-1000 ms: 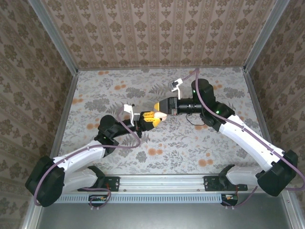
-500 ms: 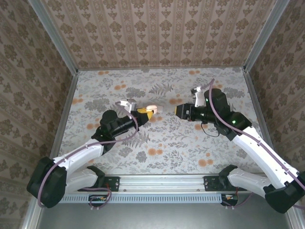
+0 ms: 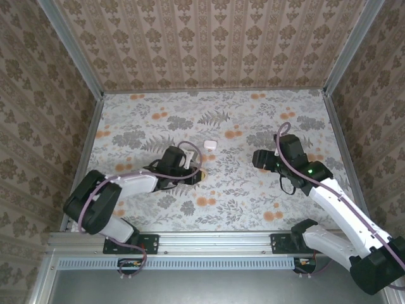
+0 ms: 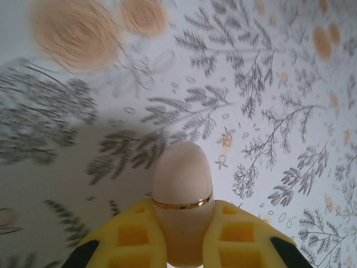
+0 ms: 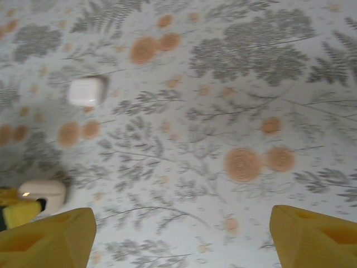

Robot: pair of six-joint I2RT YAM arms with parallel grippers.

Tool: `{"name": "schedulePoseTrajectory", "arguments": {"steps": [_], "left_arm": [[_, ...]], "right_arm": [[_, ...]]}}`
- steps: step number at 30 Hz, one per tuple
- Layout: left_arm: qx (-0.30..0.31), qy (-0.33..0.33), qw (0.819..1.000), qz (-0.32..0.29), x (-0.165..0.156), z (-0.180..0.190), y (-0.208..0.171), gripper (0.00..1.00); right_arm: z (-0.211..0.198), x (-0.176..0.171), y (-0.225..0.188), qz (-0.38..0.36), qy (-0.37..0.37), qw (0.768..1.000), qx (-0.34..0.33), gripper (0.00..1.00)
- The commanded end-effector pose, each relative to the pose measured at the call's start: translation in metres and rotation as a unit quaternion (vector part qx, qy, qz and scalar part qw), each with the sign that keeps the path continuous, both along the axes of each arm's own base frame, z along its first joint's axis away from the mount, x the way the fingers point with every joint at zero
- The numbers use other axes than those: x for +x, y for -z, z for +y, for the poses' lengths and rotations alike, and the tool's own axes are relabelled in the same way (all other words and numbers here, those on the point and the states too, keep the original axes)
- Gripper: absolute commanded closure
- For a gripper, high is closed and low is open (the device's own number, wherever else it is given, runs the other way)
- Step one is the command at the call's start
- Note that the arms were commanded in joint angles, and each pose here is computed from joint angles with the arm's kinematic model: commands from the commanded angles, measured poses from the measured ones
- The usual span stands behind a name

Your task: Insert wireless bluetooth earbuds into charging case

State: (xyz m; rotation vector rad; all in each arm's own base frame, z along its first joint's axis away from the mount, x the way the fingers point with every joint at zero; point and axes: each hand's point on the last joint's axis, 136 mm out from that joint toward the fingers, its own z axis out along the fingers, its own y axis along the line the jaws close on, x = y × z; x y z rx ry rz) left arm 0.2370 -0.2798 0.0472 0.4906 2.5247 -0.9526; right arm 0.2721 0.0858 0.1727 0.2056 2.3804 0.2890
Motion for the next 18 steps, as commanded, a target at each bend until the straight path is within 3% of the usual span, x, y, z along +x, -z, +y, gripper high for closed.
{"name": "schedulePoseTrajectory", "arguments": {"steps": [1,6,12,18], "left_arm": [[-0.023,0.031,0.999,0.002,-0.001,-0.031,-0.015,0.90],[0.013,0.026,1.000,0.005,-0.001,-0.030,-0.005,0.78],[0.084,0.020,0.996,-0.035,0.001,-0.001,-0.012,0.46],[0.147,0.008,0.982,-0.118,0.016,0.039,-0.057,0.17]], "right_arm": [[-0.026,0.006,0.002,-0.036,0.045,0.998,-0.036,0.13],[-0.046,0.013,0.007,-0.071,0.071,0.993,-0.062,0.06],[-0.066,0.021,0.004,-0.109,0.102,0.983,-0.109,0.00],[-0.077,0.031,0.001,-0.148,0.110,0.971,-0.155,0.00]]}}
